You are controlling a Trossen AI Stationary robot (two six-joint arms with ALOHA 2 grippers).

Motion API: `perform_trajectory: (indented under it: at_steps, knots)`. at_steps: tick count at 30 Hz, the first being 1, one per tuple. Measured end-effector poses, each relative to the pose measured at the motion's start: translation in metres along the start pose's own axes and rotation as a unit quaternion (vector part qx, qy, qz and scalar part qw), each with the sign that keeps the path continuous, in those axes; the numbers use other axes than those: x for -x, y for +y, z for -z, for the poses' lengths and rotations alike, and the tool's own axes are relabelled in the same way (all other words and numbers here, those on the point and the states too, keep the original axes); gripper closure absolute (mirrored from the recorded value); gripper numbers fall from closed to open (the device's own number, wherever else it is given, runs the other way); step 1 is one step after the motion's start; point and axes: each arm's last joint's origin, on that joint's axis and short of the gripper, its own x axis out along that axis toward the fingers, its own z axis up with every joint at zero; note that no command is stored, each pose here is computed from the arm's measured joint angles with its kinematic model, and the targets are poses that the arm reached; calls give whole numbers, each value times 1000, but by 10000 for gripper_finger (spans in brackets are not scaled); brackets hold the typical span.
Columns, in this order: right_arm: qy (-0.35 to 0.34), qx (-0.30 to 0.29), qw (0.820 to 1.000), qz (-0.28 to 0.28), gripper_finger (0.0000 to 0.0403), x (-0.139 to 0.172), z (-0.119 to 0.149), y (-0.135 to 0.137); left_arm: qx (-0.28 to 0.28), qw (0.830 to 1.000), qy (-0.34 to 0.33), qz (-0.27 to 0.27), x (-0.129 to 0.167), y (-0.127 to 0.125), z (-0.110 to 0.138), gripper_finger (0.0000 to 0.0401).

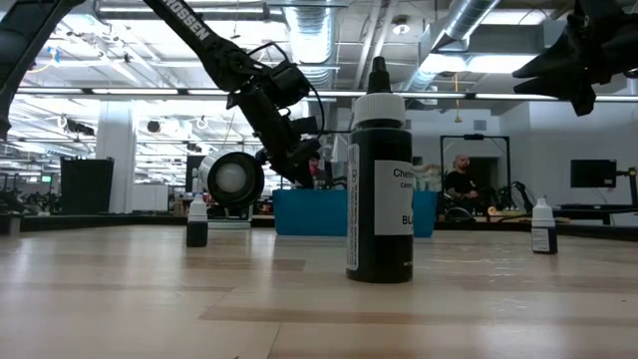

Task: Pick & Place food coloring
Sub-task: Put the large green food coloring bottle into the blue bin, then put the large red and orange food coloring bottle into the blue bin

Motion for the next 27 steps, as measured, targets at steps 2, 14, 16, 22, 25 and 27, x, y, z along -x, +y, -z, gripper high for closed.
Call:
perform_trajectory:
  at_steps: [2,14,16,22,25,27]
  knots:
    - [0,0,1000,0,270,0,0,0,-1,1000,0,0,0,0,0,268]
    - [2,1,1000,1,269,0,0,0,-13,1000,-2,15,1,-6,-1,262]
    - [5,2,1000,2,268,0,1,0,-16,1000,-2,16,1,-7,0,249]
    - [8,3,1000,3,270,0,1,-1,-17,1000,0,18,1,-8,0,184]
    - [7,3,1000,3,268,0,1,-1,-17,1000,0,18,1,-8,0,158]
    - [7,3,1000,3,269,0,1,-1,-17,1000,1,18,3,-7,-4,148]
